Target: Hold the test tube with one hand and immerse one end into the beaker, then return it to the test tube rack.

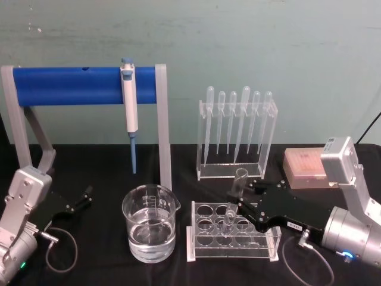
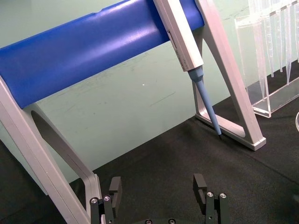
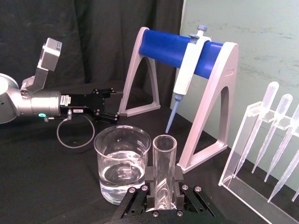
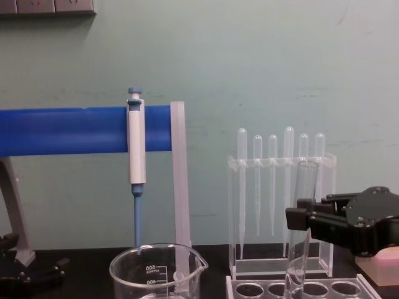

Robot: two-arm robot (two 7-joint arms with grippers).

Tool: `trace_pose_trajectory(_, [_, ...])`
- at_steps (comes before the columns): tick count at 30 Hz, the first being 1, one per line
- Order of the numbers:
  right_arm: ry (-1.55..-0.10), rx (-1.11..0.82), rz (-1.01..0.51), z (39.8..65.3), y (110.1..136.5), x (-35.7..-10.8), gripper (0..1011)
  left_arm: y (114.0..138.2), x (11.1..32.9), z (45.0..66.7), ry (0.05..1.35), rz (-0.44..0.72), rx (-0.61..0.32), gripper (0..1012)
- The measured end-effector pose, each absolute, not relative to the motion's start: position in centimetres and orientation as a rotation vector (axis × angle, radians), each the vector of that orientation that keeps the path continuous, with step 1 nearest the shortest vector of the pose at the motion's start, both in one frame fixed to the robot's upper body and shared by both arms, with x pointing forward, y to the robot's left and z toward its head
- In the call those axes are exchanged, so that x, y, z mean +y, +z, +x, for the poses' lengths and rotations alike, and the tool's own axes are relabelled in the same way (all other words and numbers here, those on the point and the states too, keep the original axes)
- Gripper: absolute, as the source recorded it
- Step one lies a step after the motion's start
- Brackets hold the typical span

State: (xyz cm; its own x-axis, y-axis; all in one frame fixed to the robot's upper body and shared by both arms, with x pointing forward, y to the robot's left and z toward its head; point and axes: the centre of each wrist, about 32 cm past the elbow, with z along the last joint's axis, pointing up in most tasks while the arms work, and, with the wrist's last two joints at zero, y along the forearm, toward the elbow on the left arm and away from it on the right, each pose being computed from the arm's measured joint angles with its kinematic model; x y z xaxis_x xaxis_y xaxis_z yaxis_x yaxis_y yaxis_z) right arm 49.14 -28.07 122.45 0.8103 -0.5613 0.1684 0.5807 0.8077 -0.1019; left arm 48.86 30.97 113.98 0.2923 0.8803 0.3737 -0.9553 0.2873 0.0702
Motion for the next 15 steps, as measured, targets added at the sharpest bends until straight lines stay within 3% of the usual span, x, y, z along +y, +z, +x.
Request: trace_pose_trajectory(15, [-0.615,-0.122,-0.156,49.12,121.56,-28.10,224,113.98,30.97,48.86,1.248,0.305,-0.285,1000])
